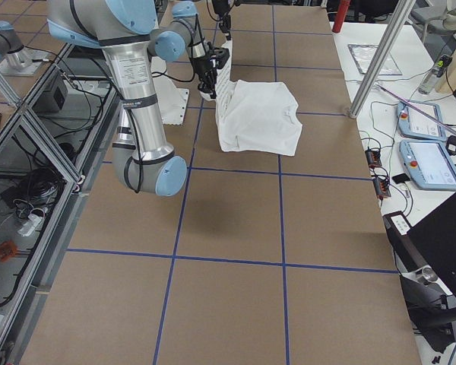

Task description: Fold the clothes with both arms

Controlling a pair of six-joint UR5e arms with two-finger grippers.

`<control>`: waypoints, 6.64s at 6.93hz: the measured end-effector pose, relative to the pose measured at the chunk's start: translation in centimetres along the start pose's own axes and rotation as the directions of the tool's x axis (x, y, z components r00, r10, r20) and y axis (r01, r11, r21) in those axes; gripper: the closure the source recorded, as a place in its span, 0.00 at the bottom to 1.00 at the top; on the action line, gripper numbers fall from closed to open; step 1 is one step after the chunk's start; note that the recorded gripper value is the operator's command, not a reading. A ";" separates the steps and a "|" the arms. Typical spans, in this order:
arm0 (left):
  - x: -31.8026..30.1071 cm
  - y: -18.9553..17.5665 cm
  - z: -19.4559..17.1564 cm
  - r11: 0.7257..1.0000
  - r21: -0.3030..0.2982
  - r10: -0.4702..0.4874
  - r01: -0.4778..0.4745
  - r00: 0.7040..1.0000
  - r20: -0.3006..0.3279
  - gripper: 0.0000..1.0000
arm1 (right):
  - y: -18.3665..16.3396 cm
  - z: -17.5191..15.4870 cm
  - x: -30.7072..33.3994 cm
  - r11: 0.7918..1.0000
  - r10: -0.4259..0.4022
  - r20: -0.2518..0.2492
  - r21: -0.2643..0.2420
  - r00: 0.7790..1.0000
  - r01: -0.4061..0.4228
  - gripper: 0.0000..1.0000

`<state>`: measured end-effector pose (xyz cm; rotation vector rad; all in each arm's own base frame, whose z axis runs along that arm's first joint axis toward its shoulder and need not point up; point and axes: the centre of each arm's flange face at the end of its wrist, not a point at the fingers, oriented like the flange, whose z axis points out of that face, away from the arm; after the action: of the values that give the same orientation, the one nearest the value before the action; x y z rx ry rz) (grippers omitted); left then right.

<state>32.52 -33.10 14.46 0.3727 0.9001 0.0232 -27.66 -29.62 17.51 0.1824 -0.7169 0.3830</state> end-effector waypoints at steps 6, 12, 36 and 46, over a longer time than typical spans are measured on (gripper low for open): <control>-3.5 -10.9 17.8 0.989 0.145 -0.013 0.000 0.996 0.091 1.00 | -12.8 15.7 -7.0 0.993 -0.018 -0.106 0.118 0.994 0.030 1.00; -5.7 -11.9 28.1 0.987 0.159 -0.014 -0.006 0.992 0.122 0.01 | -14.0 28.1 -10.0 0.994 -0.056 -0.158 0.089 0.986 0.071 0.01; -22.2 -24.3 28.7 0.958 0.189 0.146 -0.214 0.936 0.320 1.00 | -12.1 24.5 -9.0 0.992 -0.097 -0.079 0.074 0.992 0.102 0.00; -26.4 -27.4 22.9 0.901 0.270 0.281 -0.340 0.930 0.236 0.00 | 1.7 25.8 -25.6 0.916 0.393 0.018 0.081 0.919 -0.393 0.10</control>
<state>29.90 -70.32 38.42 0.7969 0.6438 0.1424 -61.56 -42.68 19.54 0.1150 -0.7393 0.7991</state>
